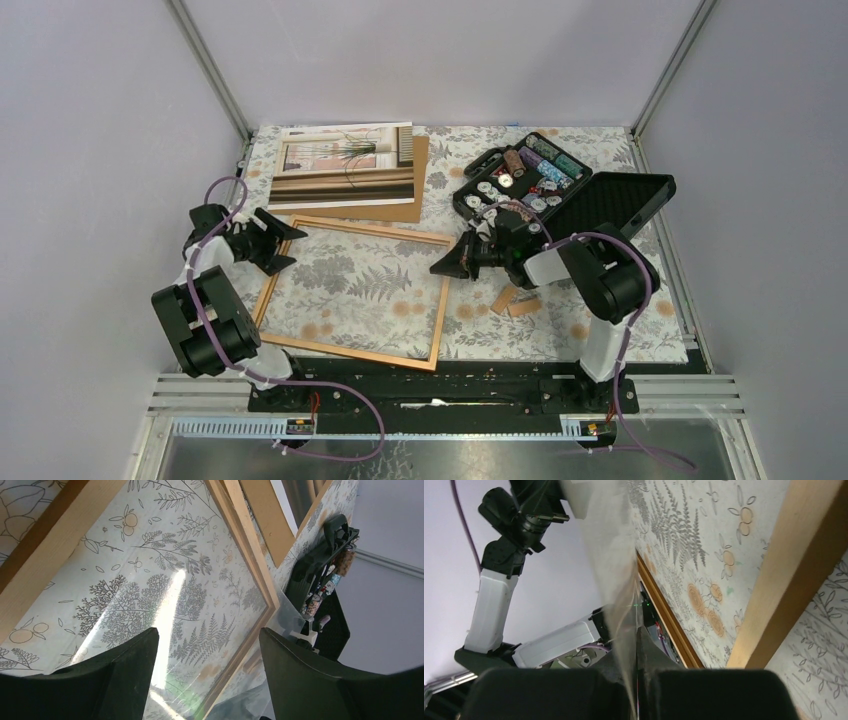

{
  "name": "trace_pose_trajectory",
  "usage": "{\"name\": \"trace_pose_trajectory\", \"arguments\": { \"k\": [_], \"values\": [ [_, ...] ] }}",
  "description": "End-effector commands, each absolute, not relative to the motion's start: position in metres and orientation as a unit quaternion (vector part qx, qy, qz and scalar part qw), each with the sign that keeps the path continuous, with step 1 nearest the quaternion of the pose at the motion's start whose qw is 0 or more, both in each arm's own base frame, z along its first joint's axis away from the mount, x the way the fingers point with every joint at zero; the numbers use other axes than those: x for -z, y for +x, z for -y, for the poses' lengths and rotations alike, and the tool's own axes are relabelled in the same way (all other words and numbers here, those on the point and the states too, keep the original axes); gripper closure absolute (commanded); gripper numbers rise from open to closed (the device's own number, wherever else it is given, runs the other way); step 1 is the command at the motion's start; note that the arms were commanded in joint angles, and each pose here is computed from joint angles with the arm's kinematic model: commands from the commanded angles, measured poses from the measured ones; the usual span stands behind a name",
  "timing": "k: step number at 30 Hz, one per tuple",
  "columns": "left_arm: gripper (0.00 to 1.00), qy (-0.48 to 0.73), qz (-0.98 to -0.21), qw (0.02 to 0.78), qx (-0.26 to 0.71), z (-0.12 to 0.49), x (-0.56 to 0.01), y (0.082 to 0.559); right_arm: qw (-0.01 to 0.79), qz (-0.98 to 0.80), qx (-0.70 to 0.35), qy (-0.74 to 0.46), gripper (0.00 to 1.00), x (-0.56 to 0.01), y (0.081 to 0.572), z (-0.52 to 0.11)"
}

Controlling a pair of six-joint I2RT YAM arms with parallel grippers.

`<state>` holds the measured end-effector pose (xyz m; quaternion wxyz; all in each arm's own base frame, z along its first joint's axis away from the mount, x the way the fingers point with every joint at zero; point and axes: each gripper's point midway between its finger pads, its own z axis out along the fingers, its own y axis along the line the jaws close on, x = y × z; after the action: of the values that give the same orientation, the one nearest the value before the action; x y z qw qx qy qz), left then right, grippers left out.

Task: Put the photo into the frame

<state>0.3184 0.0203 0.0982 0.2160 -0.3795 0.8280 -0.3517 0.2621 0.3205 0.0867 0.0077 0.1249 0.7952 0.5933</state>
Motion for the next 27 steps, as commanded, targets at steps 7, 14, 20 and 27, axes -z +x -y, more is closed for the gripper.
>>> {"name": "trace_pose_trajectory", "arguments": {
  "k": [7, 14, 20, 27],
  "values": [
    [0.01, -0.360, -0.853, 0.257, 0.276, -0.040, -0.099, 0.321, 0.016, -0.804, -0.586, 0.103, 0.98, -0.075, 0.252, -0.327],
    [0.01, -0.348, -0.869, 0.253, 0.243, -0.039, -0.093, 0.328, 0.087, -0.881, -0.464, 0.029, 0.70, -0.048, 0.239, -0.290],
    [0.01, -0.323, -0.885, 0.234, 0.241, -0.017, -0.082, 0.334, 0.099, -0.888, -0.448, 0.037, 0.93, -0.042, 0.236, -0.272],
    [0.01, -0.295, -0.900, 0.214, 0.241, 0.000, -0.065, 0.330, 0.145, -0.879, -0.454, 0.017, 1.00, -0.047, 0.245, -0.249]
  ]
}}
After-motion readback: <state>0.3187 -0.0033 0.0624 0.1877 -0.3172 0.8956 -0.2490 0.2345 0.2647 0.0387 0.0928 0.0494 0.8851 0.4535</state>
